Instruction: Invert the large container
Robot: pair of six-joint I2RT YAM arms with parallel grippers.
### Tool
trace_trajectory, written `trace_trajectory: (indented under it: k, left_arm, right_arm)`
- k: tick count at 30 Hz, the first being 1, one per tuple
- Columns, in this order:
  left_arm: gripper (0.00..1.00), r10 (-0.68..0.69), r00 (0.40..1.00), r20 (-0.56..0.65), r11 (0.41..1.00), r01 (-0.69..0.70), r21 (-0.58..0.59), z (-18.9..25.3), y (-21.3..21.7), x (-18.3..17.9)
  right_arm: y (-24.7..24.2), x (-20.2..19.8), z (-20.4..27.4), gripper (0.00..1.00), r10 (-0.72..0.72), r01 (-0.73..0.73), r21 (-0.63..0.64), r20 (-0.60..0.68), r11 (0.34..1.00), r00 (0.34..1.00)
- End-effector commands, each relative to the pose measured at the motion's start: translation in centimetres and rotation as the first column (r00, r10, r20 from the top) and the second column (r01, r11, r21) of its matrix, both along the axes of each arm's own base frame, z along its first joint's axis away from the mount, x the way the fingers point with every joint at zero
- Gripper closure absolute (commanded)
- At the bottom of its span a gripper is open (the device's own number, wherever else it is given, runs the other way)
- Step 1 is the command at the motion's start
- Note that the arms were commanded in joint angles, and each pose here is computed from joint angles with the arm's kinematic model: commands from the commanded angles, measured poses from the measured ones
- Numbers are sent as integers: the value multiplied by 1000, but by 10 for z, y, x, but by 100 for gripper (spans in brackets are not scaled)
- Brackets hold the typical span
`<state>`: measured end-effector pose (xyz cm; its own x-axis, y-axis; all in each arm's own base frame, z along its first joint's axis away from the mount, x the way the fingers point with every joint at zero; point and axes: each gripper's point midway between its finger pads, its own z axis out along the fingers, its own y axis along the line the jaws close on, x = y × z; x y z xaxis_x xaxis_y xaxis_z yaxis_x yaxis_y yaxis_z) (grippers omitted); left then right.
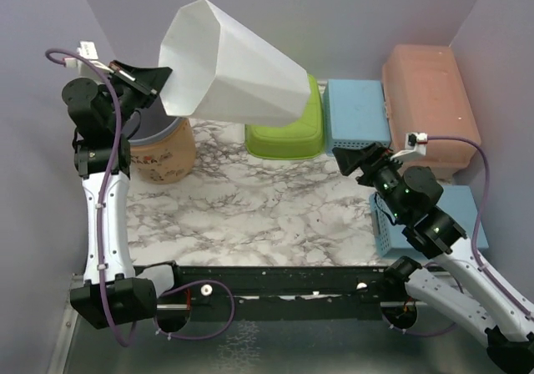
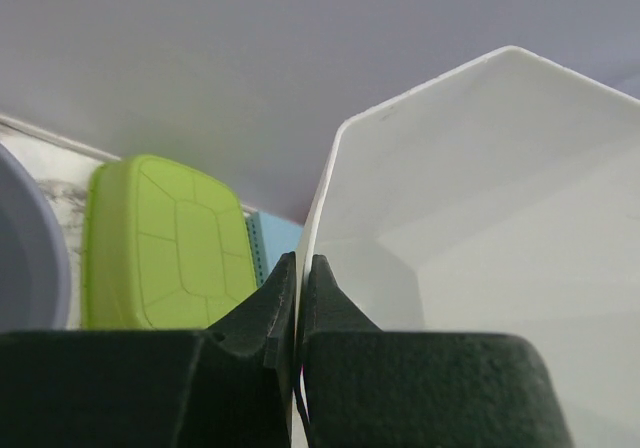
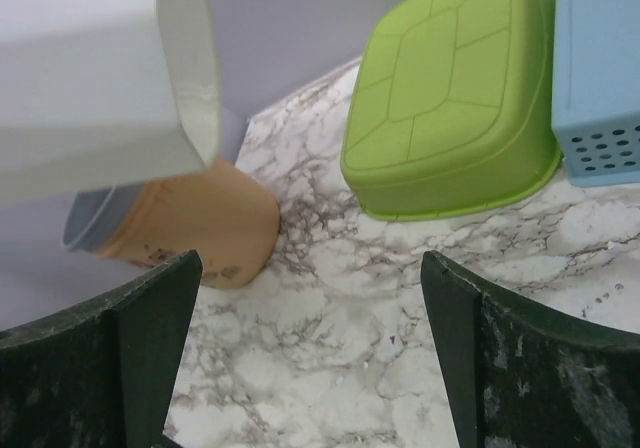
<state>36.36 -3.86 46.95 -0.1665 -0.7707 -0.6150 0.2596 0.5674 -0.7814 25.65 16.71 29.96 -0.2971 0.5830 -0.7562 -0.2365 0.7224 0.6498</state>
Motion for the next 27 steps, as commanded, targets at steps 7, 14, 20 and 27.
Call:
trace_trajectory:
  k: [7,14,20,27]
  left_arm:
    - [100,-418,908,20,908,416,53,-45,-143,-28]
    - [100,-386,918,-90,921,389,27,-110,-157,-34]
    - [100,-431,885,-174,900,436,-15,-149,-177,-51]
    - [100,-450,870,-200,893,446,-66,-191,-194,-81]
  right_arm:
    - [-66,4,7,5,-358,362,11,-122,932,926]
    - [-104,-11,18,5,-480,485,47,-83,873,873]
    - [-86,-10,6,6,-391,393,85,-38,916,920]
    - [-55,3,-13,6,-309,296,-96,-180,950,934]
